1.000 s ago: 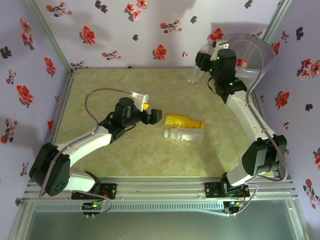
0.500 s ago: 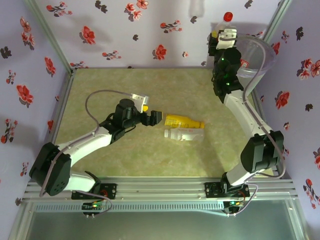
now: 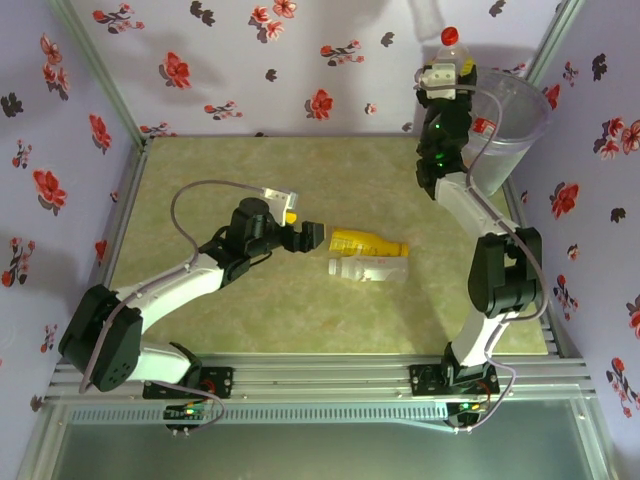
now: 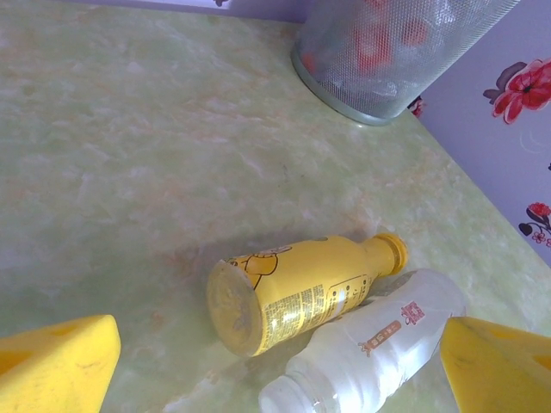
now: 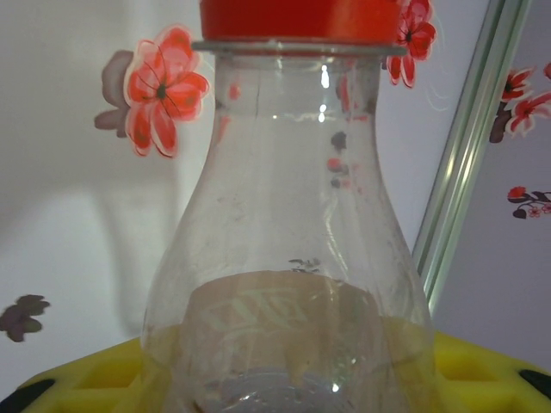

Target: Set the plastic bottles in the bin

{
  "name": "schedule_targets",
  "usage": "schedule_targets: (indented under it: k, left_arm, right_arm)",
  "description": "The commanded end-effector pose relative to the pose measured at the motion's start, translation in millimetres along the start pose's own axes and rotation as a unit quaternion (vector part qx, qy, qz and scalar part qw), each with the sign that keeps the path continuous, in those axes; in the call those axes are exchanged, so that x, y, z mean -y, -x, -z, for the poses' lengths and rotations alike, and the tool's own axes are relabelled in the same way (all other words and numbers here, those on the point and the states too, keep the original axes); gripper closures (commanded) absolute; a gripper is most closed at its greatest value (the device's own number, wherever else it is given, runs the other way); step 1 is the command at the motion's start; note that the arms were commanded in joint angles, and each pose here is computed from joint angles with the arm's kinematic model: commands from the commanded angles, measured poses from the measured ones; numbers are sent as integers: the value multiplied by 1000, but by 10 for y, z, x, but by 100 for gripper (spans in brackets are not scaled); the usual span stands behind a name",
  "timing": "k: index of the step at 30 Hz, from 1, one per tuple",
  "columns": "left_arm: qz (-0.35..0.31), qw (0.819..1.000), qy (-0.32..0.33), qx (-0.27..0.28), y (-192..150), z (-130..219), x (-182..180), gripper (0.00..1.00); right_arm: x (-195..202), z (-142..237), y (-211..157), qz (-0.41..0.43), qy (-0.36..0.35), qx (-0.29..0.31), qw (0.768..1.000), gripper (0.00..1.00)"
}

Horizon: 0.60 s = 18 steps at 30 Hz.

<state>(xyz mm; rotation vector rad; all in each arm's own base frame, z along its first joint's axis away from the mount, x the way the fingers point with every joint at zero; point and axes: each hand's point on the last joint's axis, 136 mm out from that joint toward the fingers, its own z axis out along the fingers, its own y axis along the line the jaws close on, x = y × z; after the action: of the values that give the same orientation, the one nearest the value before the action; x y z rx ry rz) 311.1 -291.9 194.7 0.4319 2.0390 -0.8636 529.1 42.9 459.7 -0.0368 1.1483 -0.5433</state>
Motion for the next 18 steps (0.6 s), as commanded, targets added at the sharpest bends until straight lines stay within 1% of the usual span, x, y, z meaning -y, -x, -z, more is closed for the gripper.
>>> schedule_targets:
  k: [1, 8, 18]
  left_arm:
    - [4, 1000, -3, -15, -71, -6, 15, 4]
    - [6, 1000, -2, -18, -85, -23, 5, 4]
    - [8, 1000, -2, -22, -102, -36, 7, 4]
  right_arm:
    - [219, -38, 166, 16, -40, 36, 998, 52]
    - [363, -105, -78, 22, -50, 18, 998, 53]
    - [538, -133, -536, -1, -69, -20, 997, 53]
